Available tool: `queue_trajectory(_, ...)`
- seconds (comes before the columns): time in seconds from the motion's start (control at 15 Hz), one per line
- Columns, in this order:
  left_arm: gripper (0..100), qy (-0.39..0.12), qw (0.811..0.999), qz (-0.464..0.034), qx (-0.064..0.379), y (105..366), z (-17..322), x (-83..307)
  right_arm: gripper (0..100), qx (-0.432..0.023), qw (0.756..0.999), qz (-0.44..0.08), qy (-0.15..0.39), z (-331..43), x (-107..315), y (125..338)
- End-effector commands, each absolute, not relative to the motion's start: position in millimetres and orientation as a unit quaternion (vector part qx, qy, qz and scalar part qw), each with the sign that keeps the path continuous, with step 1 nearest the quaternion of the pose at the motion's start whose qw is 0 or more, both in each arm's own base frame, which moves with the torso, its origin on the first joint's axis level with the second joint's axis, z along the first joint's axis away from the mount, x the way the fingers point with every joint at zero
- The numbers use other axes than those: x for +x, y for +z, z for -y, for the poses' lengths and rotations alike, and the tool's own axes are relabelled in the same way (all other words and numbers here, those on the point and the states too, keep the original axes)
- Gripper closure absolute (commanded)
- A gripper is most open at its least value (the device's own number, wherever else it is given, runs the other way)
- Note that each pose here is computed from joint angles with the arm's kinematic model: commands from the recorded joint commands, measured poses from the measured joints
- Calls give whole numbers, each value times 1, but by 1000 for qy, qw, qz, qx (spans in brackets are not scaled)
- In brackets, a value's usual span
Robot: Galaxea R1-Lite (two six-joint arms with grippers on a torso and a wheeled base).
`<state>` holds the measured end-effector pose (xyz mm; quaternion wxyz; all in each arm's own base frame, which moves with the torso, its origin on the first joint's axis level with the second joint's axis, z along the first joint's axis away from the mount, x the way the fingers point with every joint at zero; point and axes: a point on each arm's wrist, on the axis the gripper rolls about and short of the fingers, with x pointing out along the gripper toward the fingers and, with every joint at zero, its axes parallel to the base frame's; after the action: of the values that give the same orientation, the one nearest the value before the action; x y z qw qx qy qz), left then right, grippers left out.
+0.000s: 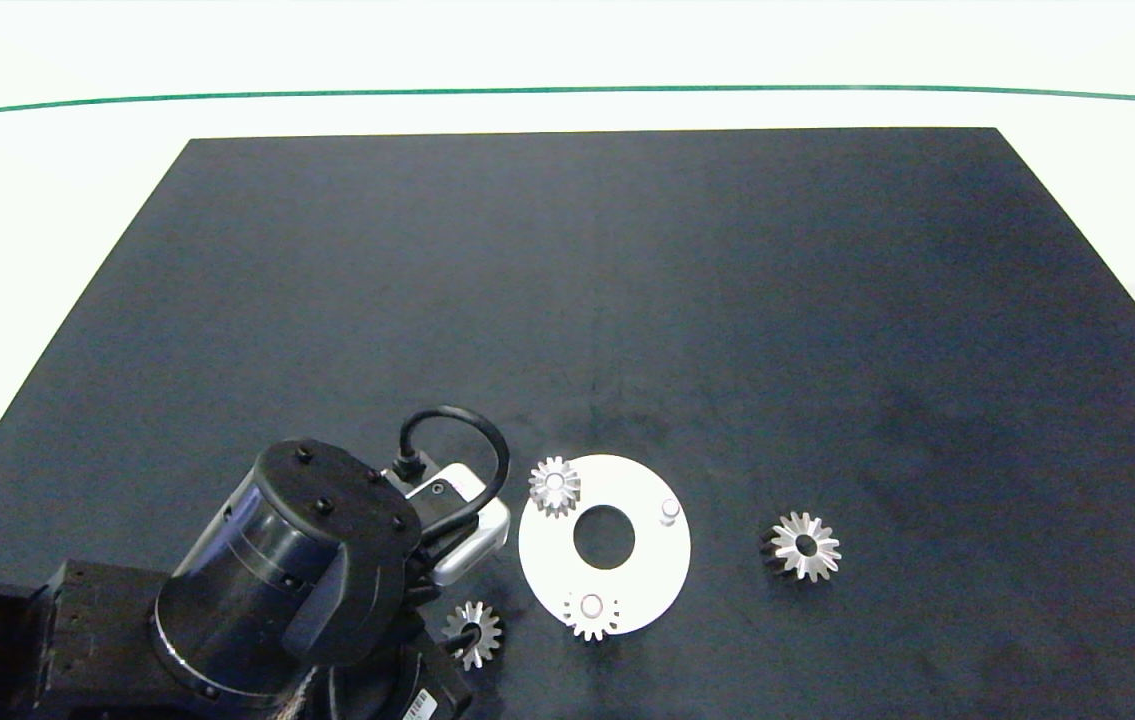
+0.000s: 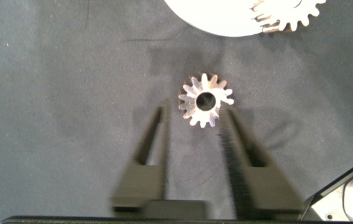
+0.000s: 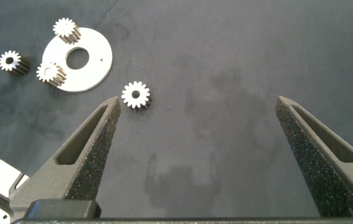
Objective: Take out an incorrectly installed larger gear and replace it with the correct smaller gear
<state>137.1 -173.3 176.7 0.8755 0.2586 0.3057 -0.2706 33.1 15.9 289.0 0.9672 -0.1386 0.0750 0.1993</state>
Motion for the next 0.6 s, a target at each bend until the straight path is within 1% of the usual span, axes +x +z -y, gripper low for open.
queue_trajectory(0.07, 0, -262, 879, -315, 243, 175, 173, 137, 0, -141, 967, -77, 200, -16, 33, 288)
queue_trajectory(0.2, 0, -256, 868, -338, 257, 171, 172, 137, 0, -140, 967, -76, 200, -16, 33, 288)
queue_trajectory(0.27, 0, -254, 861, -351, 266, 165, 174, 139, 0, -140, 967, -76, 200, -16, 33, 288)
queue_trajectory(0.33, 0, -251, 858, -359, 268, 160, 177, 141, 0, -141, 967, -77, 200, -16, 33, 288)
queue_trajectory(0.47, 0, -246, 858, -367, 261, 155, 182, 144, 0, -141, 966, -79, 200, -16, 33, 287)
queue_trajectory(0.6, 0, -249, 861, -362, 257, 154, 183, 144, 0, -141, 966, -79, 200, -16, 33, 287)
